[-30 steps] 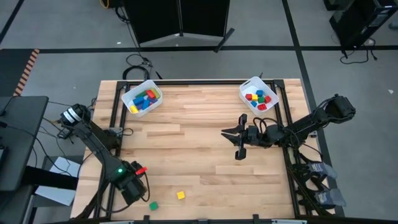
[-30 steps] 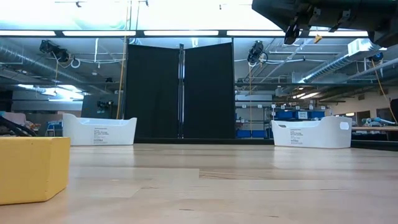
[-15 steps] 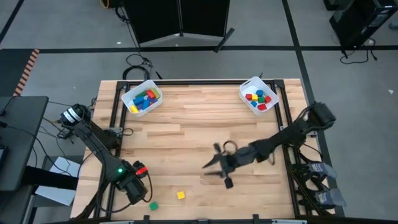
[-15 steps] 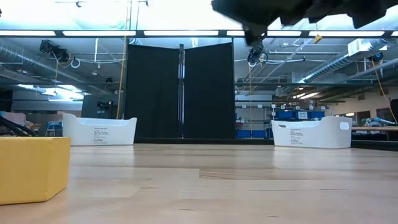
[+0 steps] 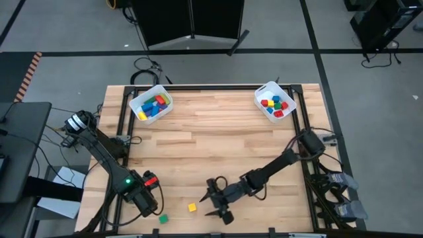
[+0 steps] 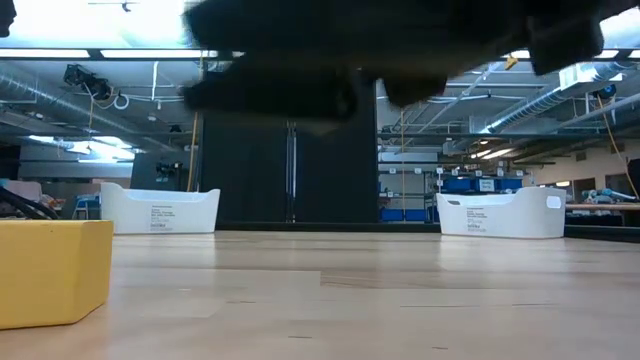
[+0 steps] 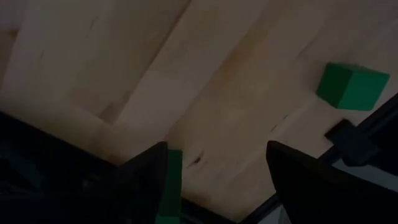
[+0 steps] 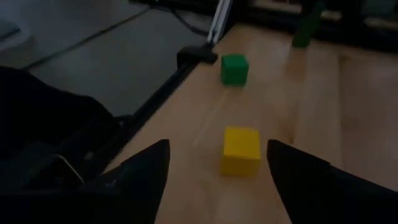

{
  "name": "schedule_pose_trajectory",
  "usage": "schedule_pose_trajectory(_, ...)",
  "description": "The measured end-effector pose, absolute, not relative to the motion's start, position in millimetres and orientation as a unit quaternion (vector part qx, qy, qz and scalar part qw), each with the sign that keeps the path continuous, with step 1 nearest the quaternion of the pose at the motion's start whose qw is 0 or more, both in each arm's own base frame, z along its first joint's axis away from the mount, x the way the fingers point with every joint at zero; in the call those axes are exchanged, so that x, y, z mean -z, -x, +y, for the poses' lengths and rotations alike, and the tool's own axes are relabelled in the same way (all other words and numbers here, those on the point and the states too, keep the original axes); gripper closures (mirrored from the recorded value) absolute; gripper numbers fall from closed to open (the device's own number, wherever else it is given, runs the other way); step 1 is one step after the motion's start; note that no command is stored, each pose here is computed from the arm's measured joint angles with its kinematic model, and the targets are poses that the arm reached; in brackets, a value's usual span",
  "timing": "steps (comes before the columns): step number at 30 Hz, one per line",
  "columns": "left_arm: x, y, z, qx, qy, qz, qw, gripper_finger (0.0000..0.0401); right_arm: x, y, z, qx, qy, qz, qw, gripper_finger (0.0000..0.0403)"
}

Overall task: Sort blocks by size
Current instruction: Put the small yellow block into the right white bin

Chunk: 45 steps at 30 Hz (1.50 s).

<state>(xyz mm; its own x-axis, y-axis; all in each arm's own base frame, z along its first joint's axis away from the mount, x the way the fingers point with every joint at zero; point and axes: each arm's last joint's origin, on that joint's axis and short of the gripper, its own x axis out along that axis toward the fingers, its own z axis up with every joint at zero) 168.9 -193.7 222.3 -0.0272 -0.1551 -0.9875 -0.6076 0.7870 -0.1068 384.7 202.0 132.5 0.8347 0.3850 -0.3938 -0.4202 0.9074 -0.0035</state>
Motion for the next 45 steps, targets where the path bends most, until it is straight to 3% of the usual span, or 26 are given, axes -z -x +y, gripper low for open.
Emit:
schedule_pose_trajectory(7, -222.3, -169.4, -193.5, -0.179, 0.273, 0.688, 0.648, 0.0121, -106.1, -407.8, 209.3, -0.195, 0.022, 0.217, 0.956, 0.0103)
schedule_pose_trajectory(21, -222.2, -169.9, -193.0, -0.183, 0.27, 0.681, 0.656, 0.0121, -75.5, -437.7, 210.9, -0.165, 0.01, 0.247, 0.955, 0.011)
schedule_pose_trajectory(26, -222.2, -170.0, -192.9, -0.184, 0.269, 0.679, 0.658, 0.0121, -76.6, -438.5, 209.5, -0.159, 0.015, 0.249, 0.955, 0.016)
schedule_pose_trajectory(31, -222.2, -170.2, -192.7, -0.185, 0.268, 0.676, 0.661, 0.0121, -76.9, -439.5, 207.2, -0.162, 0.019, 0.249, 0.955, 0.0254)
schedule_pose_trajectory(33, -222.1, -170.4, -192.6, -0.186, 0.267, 0.674, 0.663, 0.0121, -77.1, -440.1, 205.9, -0.162, 0.025, 0.248, 0.955, 0.026)
schedule_pose_trajectory(38, -222.2, -170.6, -192.6, -0.186, 0.267, 0.672, 0.665, 0.0121, -94.5, -438.0, 197.7, -0.136, 0.068, 0.251, 0.956, 0.026)
schedule_pose_trajectory(45, -222.2, -170.6, -192.6, -0.186, 0.267, 0.672, 0.665, 0.0121, -167.5, -404.5, 149.8, -0.021, 0.128, 0.194, 0.972, 0.026)
